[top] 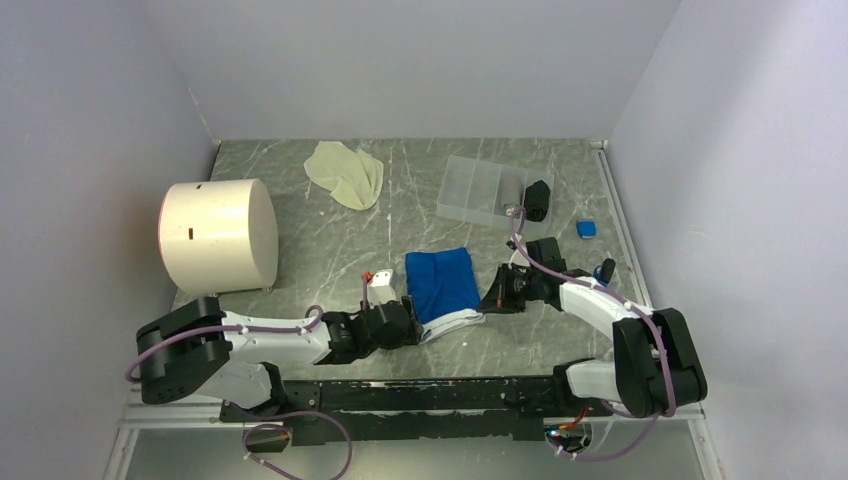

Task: Roll the underwear
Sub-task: Fold the underwear at the center of the board.

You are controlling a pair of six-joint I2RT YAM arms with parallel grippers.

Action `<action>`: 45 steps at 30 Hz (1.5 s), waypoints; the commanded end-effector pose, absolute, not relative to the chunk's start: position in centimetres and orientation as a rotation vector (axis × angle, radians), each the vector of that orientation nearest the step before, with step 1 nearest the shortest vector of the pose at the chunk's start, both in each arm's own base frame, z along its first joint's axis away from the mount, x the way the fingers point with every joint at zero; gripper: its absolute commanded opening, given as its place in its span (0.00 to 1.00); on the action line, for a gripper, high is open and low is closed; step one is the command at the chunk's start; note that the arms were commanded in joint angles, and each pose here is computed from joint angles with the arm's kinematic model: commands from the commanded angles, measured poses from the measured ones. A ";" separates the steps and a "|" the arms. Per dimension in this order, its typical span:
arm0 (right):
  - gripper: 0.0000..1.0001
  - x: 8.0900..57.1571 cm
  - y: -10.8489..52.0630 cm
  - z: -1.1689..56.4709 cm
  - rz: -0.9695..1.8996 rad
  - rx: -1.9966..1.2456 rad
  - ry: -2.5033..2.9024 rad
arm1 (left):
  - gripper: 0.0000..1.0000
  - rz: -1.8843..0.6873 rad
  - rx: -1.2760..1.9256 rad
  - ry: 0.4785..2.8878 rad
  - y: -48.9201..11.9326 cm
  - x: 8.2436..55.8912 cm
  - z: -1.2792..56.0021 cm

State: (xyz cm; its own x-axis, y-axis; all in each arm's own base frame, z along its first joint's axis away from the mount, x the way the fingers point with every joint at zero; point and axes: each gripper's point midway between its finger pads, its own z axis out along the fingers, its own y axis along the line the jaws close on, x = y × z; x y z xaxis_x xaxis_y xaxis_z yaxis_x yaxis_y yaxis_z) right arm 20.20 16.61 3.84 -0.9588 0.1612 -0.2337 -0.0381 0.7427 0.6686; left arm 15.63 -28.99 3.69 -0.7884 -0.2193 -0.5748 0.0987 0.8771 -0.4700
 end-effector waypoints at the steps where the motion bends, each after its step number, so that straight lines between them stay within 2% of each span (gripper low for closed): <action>1: 0.00 19.2 16.6 3.9 1.042 0.081 2.684 | 0.70 -0.706 -0.145 2.362 -30.0 16.3 4.9; 5: 0.00 18.8 16.2 3.2 1.014 0.105 2.706 | 0.66 -0.756 -0.176 2.332 -29.9 16.3 5.6; 12: 0.00 18.9 15.8 2.6 0.976 0.136 2.713 | 0.39 -0.717 -0.146 2.356 -29.8 16.3 4.7; 18: 0.00 19.5 15.4 2.8 0.930 0.142 2.714 | 0.09 -0.715 -0.093 2.390 -30.6 16.0 4.4; 22: 0.00 19.7 15.0 2.8 0.888 0.177 2.715 | 0.05 -0.718 -0.025 2.399 -30.5 15.5 5.0; 23: 0.00 19.8 14.9 2.8 0.875 0.185 2.718 | 0.06 -0.722 -0.012 2.403 -30.3 15.3 5.1; 25: 0.01 19.6 14.6 2.5 0.853 0.201 2.730 | 0.13 -0.749 0.028 2.402 -30.3 15.0 5.2; 26: 0.02 19.6 14.5 2.4 0.839 0.210 2.737 | 0.13 -0.750 0.046 2.411 -30.1 14.8 5.1; 28: 0.13 19.6 14.2 2.1 0.811 0.224 2.745 | 0.13 -0.745 0.080 2.424 -30.1 14.6 5.0; 31: 0.20 20.6 13.9 3.1 0.771 0.243 2.703 | 0.19 -0.718 0.125 2.461 -30.0 14.1 4.2; 34: 0.40 23.1 13.8 5.8 0.743 0.230 2.593 | 0.17 -0.684 0.138 2.489 -29.8 14.0 3.4; 36: 0.43 24.8 14.2 8.1 0.757 0.199 2.510 | 0.21 -0.686 0.138 2.492 -29.9 13.9 3.3; 38: 0.38 26.4 15.1 10.4 0.798 0.150 2.444 | 0.32 -0.716 0.138 2.486 -29.9 13.6 3.4; 40: 0.29 27.4 16.7 11.6 0.853 0.082 2.420 | 0.49 -0.784 0.121 2.454 -30.4 13.6 4.1; 42: 0.22 27.9 19.3 12.1 0.898 -0.008 2.414 | 0.61 -0.836 0.104 2.427 -30.6 13.6 4.9; 45: 0.14 28.9 23.0 12.1 0.890 -0.118 2.424 | 0.69 -0.857 0.081 2.413 -30.3 13.5 5.3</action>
State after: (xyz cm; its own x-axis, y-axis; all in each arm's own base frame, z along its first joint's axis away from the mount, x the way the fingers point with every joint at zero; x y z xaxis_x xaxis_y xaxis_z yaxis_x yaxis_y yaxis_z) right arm 27.26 18.65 11.07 -0.8626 0.1831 -0.4715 -0.1504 0.7972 0.5847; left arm 13.54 -29.88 3.82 -0.8441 -0.0880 -0.5289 0.2278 0.8341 -0.5024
